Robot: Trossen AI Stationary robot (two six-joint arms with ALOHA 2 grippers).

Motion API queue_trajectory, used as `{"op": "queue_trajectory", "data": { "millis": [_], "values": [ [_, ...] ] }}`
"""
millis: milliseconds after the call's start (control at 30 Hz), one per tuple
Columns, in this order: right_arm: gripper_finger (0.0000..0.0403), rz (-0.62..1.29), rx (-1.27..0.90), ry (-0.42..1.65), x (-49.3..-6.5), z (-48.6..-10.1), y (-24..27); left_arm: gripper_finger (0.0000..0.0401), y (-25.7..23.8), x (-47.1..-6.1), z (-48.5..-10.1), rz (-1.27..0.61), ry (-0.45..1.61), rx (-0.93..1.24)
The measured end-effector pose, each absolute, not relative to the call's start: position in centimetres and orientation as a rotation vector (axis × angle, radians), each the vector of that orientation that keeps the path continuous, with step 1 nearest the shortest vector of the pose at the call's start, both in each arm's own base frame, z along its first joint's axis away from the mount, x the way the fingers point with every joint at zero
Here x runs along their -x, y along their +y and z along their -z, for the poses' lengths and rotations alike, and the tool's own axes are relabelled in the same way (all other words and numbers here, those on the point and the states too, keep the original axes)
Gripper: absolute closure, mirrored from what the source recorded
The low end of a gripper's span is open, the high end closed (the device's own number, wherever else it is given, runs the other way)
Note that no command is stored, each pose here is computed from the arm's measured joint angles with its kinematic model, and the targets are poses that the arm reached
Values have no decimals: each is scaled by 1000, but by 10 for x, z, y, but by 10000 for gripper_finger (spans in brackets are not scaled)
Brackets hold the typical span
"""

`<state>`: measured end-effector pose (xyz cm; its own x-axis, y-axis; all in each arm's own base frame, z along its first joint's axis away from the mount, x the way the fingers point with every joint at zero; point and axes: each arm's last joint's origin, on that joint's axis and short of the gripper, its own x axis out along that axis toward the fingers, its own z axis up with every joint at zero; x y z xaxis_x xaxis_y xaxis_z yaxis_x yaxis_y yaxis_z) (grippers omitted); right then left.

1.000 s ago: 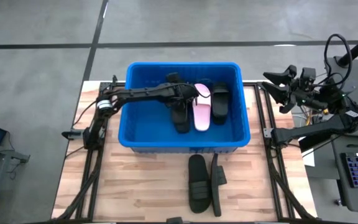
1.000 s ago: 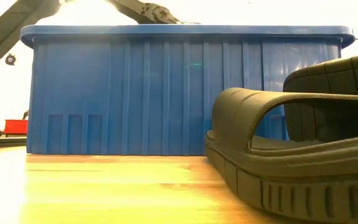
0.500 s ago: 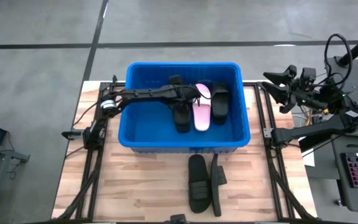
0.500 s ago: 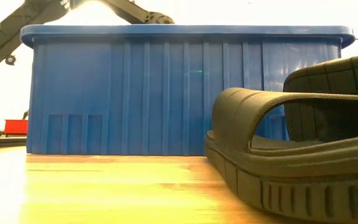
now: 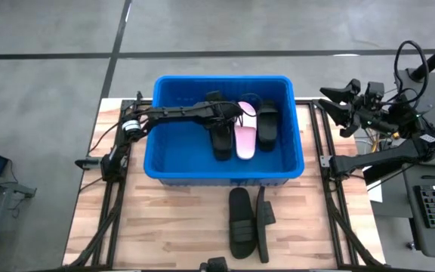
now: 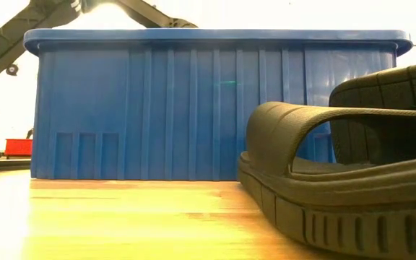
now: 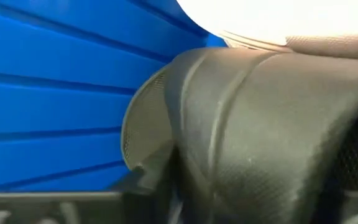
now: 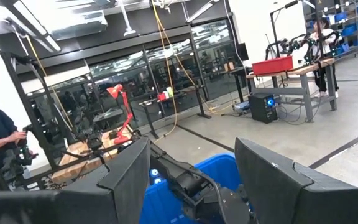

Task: Pick and place slides into bin
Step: Put the black slide into the bin

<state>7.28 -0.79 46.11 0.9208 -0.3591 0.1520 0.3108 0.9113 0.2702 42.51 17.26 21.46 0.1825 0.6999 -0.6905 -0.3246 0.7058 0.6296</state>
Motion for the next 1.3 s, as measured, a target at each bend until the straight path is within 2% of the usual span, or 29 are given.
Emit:
{"op": "queue_trajectory", "data": {
  "millis": [300,500,633,900,1300],
  "values": [
    [177,348,-236,-199,-73,-461,-8,108,173,-425,-227,-717,1164,-356],
    [177,348,-234,-199,-73,-461,-8,42,168,-421,-244,-675,1122,-335],
    [177,349,-229,-198,-73,-461,-8,27,165,-420,-251,-625,1107,-341],
    [177,350,-219,-195,-73,-461,-8,25,160,-419,-256,-571,1123,-383],
    [177,351,-211,-191,-73,-461,-8,25,133,-408,-302,-528,1030,-423]
  ]
}}
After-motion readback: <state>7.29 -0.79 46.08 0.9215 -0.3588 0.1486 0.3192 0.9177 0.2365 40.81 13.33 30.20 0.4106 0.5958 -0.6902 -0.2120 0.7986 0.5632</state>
